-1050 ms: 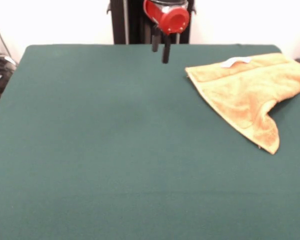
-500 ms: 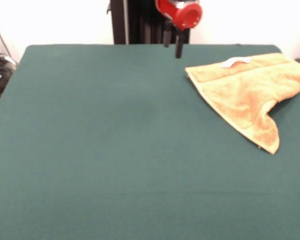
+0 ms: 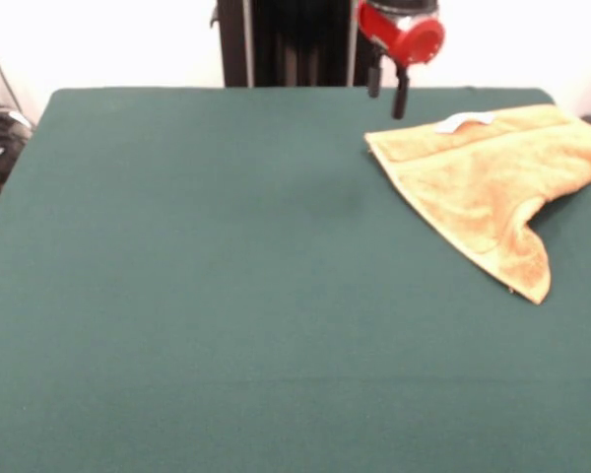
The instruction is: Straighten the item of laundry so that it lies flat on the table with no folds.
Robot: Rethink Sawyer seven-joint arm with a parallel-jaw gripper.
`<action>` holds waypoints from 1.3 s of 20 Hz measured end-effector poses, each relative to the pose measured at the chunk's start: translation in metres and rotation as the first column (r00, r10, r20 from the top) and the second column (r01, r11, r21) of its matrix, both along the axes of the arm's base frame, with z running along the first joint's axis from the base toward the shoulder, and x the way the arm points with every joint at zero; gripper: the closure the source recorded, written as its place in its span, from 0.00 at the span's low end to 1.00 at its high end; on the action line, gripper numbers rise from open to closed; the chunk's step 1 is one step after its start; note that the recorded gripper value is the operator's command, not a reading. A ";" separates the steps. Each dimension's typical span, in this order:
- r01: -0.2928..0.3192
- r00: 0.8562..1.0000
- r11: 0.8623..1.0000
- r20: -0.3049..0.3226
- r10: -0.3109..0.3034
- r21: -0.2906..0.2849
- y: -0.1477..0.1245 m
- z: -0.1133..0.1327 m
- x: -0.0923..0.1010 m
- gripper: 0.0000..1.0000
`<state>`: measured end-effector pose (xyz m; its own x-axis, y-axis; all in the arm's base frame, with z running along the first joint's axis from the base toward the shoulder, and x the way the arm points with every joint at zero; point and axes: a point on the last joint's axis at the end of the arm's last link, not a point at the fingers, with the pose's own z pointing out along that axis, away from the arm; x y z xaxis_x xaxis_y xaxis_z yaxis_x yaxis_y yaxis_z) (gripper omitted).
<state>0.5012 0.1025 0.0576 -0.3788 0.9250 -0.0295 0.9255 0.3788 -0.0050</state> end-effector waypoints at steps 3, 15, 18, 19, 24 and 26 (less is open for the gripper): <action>0.018 1.000 1.000 0.002 -0.018 0.008 -0.003 -0.017 -0.006 0.00; 0.058 0.998 0.998 -0.015 -0.058 0.012 0.000 -0.101 -0.052 0.00; 0.090 0.996 0.996 -0.010 -0.090 0.007 0.001 -0.100 -0.055 0.00; 0.111 0.994 0.994 -0.008 -0.111 0.003 0.001 -0.100 -0.055 0.00; 0.201 0.979 0.979 -0.011 -0.202 -0.010 0.004 -0.099 -0.055 0.00; 0.240 0.970 0.971 -0.022 -0.240 -0.010 0.009 -0.098 -0.059 0.00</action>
